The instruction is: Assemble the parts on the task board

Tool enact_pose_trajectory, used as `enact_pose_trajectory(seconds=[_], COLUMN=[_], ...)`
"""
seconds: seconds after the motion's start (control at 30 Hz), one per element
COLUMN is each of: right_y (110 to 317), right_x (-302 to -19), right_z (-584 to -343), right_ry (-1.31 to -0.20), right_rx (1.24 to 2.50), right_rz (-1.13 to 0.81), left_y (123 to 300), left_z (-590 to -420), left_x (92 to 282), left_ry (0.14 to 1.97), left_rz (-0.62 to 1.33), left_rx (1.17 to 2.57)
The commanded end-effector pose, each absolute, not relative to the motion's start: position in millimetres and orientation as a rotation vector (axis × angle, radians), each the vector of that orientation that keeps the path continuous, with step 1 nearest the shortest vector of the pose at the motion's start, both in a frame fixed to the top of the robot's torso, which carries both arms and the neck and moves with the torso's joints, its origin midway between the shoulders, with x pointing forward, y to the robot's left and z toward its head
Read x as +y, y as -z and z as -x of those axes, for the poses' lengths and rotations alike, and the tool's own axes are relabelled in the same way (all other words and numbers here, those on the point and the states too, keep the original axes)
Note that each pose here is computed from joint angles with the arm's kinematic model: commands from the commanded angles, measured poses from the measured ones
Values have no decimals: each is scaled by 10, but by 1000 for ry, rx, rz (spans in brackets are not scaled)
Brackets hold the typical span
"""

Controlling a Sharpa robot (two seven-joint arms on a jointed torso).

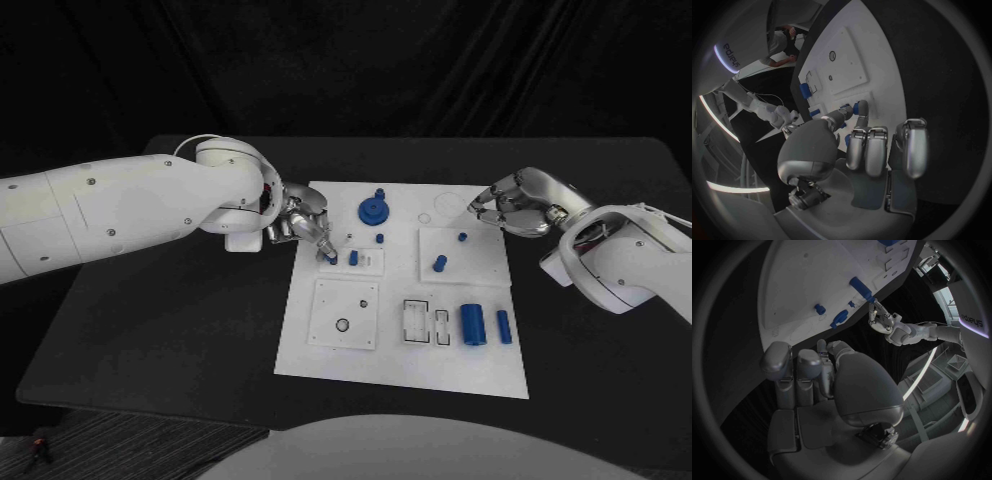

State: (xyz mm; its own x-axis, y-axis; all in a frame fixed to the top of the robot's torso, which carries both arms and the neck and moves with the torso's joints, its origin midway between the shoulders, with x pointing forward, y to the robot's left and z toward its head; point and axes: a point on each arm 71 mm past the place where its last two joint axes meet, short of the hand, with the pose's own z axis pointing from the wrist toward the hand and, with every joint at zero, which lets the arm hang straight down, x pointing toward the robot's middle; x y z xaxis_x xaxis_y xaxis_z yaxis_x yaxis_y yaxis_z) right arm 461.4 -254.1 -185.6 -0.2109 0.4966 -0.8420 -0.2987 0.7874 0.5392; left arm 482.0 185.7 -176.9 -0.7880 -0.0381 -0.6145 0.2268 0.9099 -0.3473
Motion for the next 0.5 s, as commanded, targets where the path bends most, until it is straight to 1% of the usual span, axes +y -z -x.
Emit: enact_pose_trajectory(seconds=[0.03,0.5], right_y=[1874,1882], right_x=[-2549,-2548], right_z=[-4612,-4614], right_ry=[-715,-713], right_rx=[1644,1648], right_rz=[-168,-168], left_y=[1786,1796], left_z=[-4803,-4812], left_x=[1840,1844], left_ry=[548,542], left_rz=[-153,-155], left_rx=[2446,2454])
